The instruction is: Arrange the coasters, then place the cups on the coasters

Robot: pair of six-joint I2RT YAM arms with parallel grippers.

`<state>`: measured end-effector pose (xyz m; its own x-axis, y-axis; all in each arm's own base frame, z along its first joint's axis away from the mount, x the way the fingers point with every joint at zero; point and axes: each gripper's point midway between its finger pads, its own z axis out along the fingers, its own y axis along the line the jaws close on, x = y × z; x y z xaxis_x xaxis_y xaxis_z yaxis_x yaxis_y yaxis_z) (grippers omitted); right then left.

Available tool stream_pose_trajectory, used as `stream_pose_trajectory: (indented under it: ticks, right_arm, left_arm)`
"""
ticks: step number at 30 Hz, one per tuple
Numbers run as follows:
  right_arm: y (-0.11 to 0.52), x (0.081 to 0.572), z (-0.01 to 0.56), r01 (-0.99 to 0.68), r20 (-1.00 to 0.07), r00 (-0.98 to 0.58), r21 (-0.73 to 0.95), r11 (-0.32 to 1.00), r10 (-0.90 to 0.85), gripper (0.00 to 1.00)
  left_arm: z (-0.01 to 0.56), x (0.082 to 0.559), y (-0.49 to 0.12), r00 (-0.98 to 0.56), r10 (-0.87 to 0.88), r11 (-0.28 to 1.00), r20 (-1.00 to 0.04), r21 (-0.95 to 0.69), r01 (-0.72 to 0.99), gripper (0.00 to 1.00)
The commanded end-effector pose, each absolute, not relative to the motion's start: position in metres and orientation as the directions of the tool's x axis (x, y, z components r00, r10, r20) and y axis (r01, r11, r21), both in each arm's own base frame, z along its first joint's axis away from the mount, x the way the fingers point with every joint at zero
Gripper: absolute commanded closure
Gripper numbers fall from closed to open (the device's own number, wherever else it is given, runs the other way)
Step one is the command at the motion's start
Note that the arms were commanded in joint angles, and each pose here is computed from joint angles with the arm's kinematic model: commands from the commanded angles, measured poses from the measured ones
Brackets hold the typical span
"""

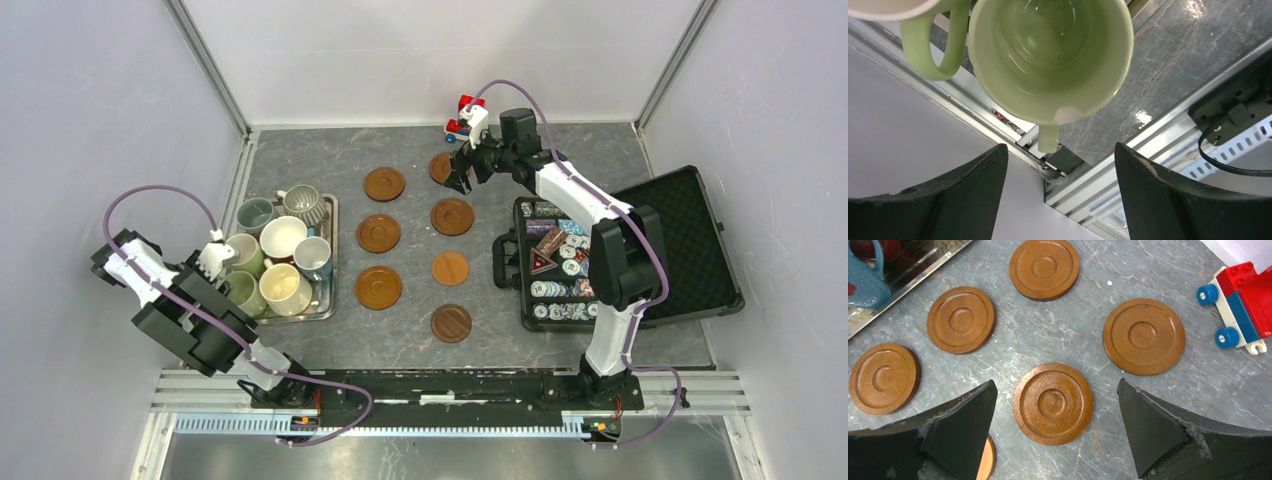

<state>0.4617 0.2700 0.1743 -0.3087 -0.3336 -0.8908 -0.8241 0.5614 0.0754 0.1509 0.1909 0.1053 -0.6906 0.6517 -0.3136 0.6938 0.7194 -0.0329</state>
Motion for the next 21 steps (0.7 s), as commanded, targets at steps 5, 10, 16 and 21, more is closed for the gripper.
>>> stream_pose_trajectory:
  ticks: [5,10,16,21]
  right_arm:
    - [0.25,0.477,0.211,-0.795,-0.913,-0.222,-0.033,0.606,-0.341,0.02]
    - [0.245,0.476,0.205,-0.787,-0.903,-0.227,-0.051,0.614,-0.366,0.02]
    - [0.24,0.473,0.199,-0.781,-0.895,-0.236,-0.056,0.621,-0.379,0.02]
    - [0.238,0.474,0.197,-0.775,-0.892,-0.235,-0.068,0.628,-0.387,0.02]
  left_arm:
    - [0.076,0.174,0.202,-0.599,0.708,0.66,-0.374,0.052,0.749,0.21]
    - [0.056,0.175,0.202,-0.574,0.727,0.636,-0.378,0.053,0.77,0.34]
    - [0.05,0.177,0.197,-0.581,0.704,0.649,-0.408,0.037,0.76,0.47]
    - [0.059,0.173,0.196,-0.592,0.695,0.661,-0.409,0.039,0.749,0.65]
